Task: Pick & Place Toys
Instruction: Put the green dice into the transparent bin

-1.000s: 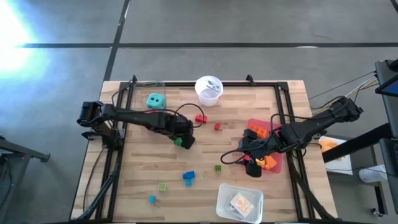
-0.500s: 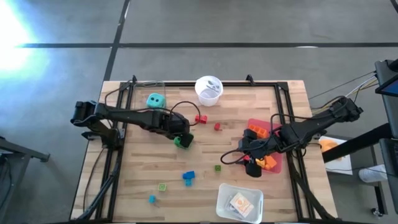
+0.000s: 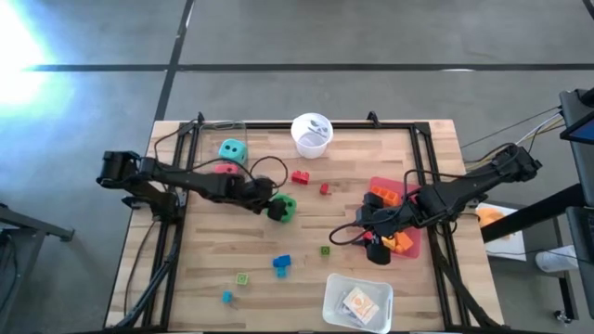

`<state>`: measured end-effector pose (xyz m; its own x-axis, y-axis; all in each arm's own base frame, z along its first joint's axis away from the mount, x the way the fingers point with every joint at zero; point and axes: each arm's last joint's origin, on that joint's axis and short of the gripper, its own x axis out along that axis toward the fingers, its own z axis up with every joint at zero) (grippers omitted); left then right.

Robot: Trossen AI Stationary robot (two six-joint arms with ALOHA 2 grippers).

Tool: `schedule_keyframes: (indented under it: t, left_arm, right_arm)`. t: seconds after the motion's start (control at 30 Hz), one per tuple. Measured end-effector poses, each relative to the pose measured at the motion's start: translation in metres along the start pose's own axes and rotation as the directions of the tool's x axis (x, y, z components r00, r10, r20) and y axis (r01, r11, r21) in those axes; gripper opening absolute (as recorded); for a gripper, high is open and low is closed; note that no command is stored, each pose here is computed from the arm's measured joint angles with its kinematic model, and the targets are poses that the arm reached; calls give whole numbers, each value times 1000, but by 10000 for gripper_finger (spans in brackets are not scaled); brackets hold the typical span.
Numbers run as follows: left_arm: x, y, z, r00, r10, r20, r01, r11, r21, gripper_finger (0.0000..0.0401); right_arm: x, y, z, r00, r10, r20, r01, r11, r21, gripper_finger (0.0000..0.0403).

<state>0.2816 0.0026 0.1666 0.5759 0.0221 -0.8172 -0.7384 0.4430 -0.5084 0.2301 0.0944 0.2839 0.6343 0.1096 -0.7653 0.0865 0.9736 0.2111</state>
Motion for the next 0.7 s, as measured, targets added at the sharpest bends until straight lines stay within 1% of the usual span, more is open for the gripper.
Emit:
schedule_keyframes:
  t: [0.17,0.27,0.33,0.4,0.43,0.5,0.6,0.63,0.7]
  left_arm:
    - [4,10,-5,1000,-10,4,10,1000,-18,366]
    - [4,9,-5,999,-27,17,27,1000,9,366]
    - [4,7,-4,999,-34,29,34,999,8,359]
    - [4,7,-3,999,-34,36,34,999,-3,339]
    - [4,7,-3,999,-33,38,34,999,-10,323]
    - [4,7,-3,999,-34,39,34,999,-14,280]
    - [4,7,-2,999,-35,38,35,999,-9,202]
    - [4,7,-2,999,-36,36,37,999,-9,193]
    - [4,7,-2,999,-38,33,39,999,-9,192]
  right_arm:
    - [0,0,0,1000,2,0,-2,1000,0,258]
    - [0,0,0,1000,2,0,-2,1000,-3,258]
    - [0,0,0,1000,2,0,-2,1000,-3,258]
    - [0,0,0,1000,3,0,-3,1000,-2,258]
    - [0,0,0,1000,3,1,-3,1000,-2,258]
    - [0,0,0,1000,3,2,-3,1000,1,258]
    - [0,0,0,1000,4,4,-4,1000,2,258]
    - [0,0,1,1000,5,5,-5,1000,2,258]
    - [0,1,1,1000,7,9,-7,1000,3,258]
